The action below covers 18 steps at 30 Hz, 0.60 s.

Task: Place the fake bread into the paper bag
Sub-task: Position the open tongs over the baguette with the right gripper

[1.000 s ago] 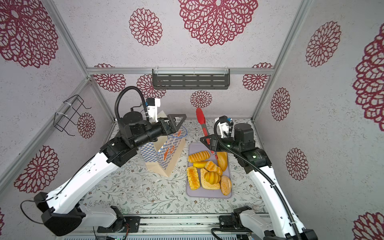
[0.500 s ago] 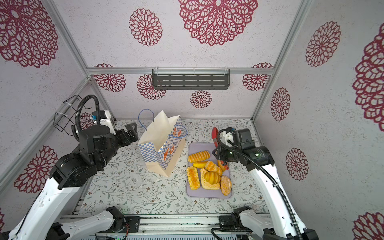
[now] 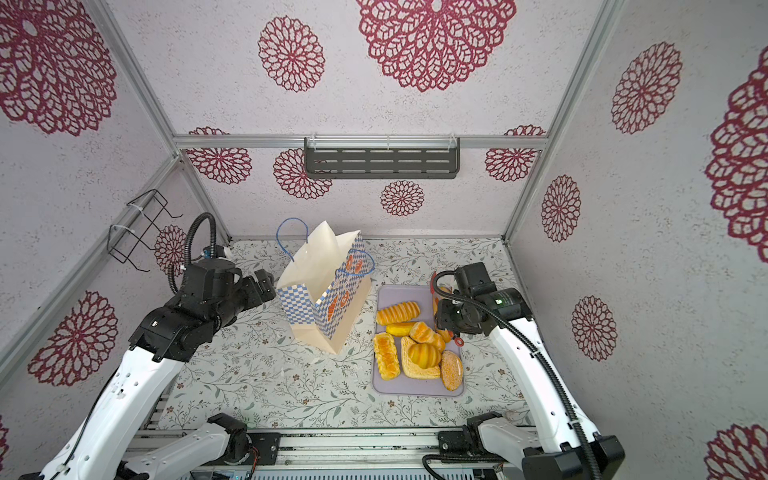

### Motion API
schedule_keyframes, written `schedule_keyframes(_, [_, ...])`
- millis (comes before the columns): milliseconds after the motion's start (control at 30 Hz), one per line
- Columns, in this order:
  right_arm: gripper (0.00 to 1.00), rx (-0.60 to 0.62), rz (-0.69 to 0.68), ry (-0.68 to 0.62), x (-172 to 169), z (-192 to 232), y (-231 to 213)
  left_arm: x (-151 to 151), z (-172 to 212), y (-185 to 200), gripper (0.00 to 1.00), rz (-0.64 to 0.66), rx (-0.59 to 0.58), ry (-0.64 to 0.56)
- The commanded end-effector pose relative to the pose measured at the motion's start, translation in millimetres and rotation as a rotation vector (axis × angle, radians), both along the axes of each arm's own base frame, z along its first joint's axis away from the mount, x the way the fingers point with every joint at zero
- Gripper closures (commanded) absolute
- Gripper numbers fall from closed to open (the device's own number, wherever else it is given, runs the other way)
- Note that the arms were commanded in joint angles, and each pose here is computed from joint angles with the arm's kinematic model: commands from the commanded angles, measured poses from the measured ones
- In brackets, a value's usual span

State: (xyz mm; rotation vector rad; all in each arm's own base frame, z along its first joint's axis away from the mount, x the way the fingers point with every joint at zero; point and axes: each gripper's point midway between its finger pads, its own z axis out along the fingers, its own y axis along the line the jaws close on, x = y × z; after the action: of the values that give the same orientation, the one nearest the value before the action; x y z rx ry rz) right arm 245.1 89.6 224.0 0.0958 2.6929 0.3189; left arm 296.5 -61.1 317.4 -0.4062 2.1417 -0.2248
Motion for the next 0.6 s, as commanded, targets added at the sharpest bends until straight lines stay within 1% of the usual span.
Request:
schedule_keyframes(0, [0.43,-0.045,-0.013,-0.067,15,10,-7,3,5,-9,0.03,-0.048,-0.056,-0.027])
schedule_keyframes(133, [0.41,-0.071,-0.006,-0.073,25,7,-8,6,5,-11,0.03,-0.069,-0.063,-0.027])
schedule_keyframes(400, [0.40,-0.091,-0.014,-0.040,35,-6,-19,11,8,-23,0.03,-0.165,-0.052,-0.024])
schedule_keyframes(500, [0.39,-0.078,-0.029,-0.014,36,-14,-27,20,2,-31,0.03,-0.205,-0.036,0.011])
schedule_keyframes(567, [0.39,-0.066,-0.040,0.004,36,-20,-34,27,-5,-32,0.03,-0.205,-0.012,0.040])
